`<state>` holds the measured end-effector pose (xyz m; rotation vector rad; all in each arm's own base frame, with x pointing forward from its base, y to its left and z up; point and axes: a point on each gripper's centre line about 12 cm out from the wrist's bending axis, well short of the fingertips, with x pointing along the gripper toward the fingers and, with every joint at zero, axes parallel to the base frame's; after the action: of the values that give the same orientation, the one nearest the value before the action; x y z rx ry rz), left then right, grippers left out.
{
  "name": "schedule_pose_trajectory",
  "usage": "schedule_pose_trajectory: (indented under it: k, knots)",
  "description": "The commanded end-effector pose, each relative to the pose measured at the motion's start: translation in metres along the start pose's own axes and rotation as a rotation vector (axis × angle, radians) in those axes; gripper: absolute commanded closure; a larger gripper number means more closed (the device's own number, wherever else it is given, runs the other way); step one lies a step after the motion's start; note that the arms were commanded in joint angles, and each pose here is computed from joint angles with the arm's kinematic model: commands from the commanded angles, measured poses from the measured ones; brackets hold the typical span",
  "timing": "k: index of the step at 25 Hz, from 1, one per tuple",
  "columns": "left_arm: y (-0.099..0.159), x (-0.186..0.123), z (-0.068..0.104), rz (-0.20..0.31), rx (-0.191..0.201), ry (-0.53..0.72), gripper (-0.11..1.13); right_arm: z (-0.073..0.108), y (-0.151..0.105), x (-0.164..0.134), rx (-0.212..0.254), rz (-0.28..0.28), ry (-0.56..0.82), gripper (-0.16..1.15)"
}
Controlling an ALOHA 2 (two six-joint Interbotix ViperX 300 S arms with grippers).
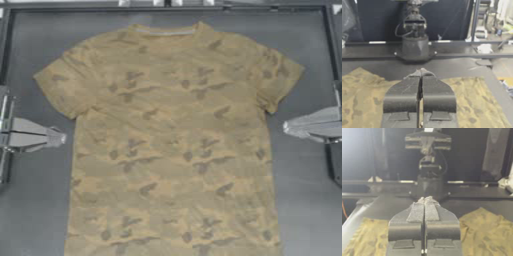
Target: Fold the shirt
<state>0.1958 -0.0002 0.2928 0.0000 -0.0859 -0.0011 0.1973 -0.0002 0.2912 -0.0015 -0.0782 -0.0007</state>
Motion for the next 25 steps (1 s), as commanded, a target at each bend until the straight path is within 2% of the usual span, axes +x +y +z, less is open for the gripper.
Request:
schedule_pose_trajectory:
  k: [1,4,8,11,14,16,18,19,20,23,25]
  knots:
    - [-0.001,-0.001,0.003,-0.007,-0.002,-0.015,1.08,0.007,0.001,0.002,0.008,0.005,-0.020,0.99]
    - [-0.001,-0.004,0.004,-0.008,-0.001,-0.020,0.93,0.005,0.001,0.002,-0.002,0.007,-0.008,0.86]
    - [-0.001,-0.004,0.008,-0.007,-0.001,0.006,0.94,0.001,0.002,0.003,-0.038,0.017,0.018,0.84]
    - [-0.001,-0.001,0.009,-0.008,0.001,0.052,0.85,0.001,0.003,0.003,-0.056,0.022,0.027,0.73]
    - [-0.002,0.001,0.011,-0.012,-0.002,0.086,0.55,0.000,0.003,0.003,-0.050,0.020,0.040,0.48]
    - [-0.004,0.001,0.013,-0.018,-0.002,0.086,0.24,0.000,0.003,0.003,-0.043,0.018,0.054,0.26]
    - [-0.004,0.001,0.013,-0.019,0.001,0.092,0.00,0.001,0.002,0.004,-0.029,0.015,0.075,0.08]
    - [-0.004,0.001,0.013,-0.019,0.002,0.092,-0.05,0.001,0.002,0.004,-0.020,0.015,0.092,0.00]
    - [-0.004,0.001,0.013,-0.019,0.002,0.098,-0.06,0.001,0.002,0.005,-0.007,0.012,0.117,-0.04]
    - [-0.004,0.003,0.013,-0.021,0.003,0.163,0.02,0.003,0.003,0.006,0.041,0.010,0.243,-0.01]
    - [-0.005,0.005,0.013,-0.025,0.001,0.238,0.01,0.009,0.005,0.006,0.073,0.017,0.326,0.00]
